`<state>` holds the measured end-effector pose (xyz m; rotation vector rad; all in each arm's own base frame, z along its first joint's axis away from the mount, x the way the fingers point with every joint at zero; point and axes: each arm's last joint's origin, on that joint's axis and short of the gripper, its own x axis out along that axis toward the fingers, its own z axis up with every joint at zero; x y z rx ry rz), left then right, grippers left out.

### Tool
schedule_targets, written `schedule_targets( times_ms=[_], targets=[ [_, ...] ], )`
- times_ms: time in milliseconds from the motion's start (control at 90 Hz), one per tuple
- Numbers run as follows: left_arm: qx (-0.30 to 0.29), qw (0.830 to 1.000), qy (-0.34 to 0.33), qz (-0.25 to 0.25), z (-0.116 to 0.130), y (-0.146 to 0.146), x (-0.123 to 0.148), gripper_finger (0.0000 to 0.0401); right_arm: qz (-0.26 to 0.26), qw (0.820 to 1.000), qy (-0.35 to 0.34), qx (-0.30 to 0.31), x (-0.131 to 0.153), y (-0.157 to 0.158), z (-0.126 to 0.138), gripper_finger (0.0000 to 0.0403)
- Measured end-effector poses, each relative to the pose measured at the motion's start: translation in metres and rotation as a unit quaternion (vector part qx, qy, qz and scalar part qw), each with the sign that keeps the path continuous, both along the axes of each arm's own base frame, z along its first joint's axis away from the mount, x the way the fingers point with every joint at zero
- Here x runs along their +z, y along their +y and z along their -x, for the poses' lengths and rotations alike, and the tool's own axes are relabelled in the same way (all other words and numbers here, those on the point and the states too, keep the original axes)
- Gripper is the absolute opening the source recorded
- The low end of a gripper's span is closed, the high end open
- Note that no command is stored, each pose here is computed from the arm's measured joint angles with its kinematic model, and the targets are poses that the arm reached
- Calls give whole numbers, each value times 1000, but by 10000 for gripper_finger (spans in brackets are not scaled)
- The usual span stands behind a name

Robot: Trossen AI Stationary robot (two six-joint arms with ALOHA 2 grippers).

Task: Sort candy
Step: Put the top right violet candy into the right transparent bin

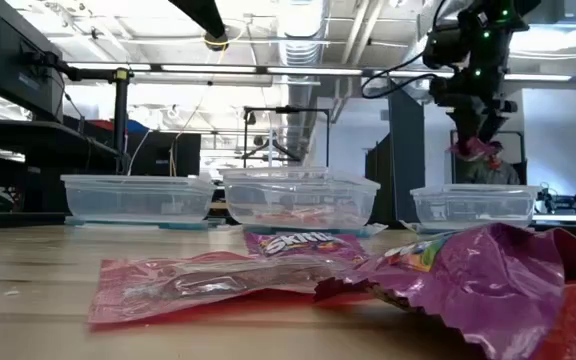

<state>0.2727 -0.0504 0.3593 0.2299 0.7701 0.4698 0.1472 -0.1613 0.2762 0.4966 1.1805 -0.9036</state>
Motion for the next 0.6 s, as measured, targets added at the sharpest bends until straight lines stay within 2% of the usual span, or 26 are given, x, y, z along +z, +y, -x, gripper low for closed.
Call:
schedule_targets(
  times_ms=[244,544,600],
  targets=[
    [-8,1000,2,12,0,-1,0,133,-8,1000,-3,1,0,-6,8,244],
    [-10,1000,3,12,0,-1,0,134,-8,1000,1,16,0,-6,7,246],
    [-10,1000,3,12,0,-1,0,134,-27,999,-17,23,-1,-5,6,246]
  ],
)
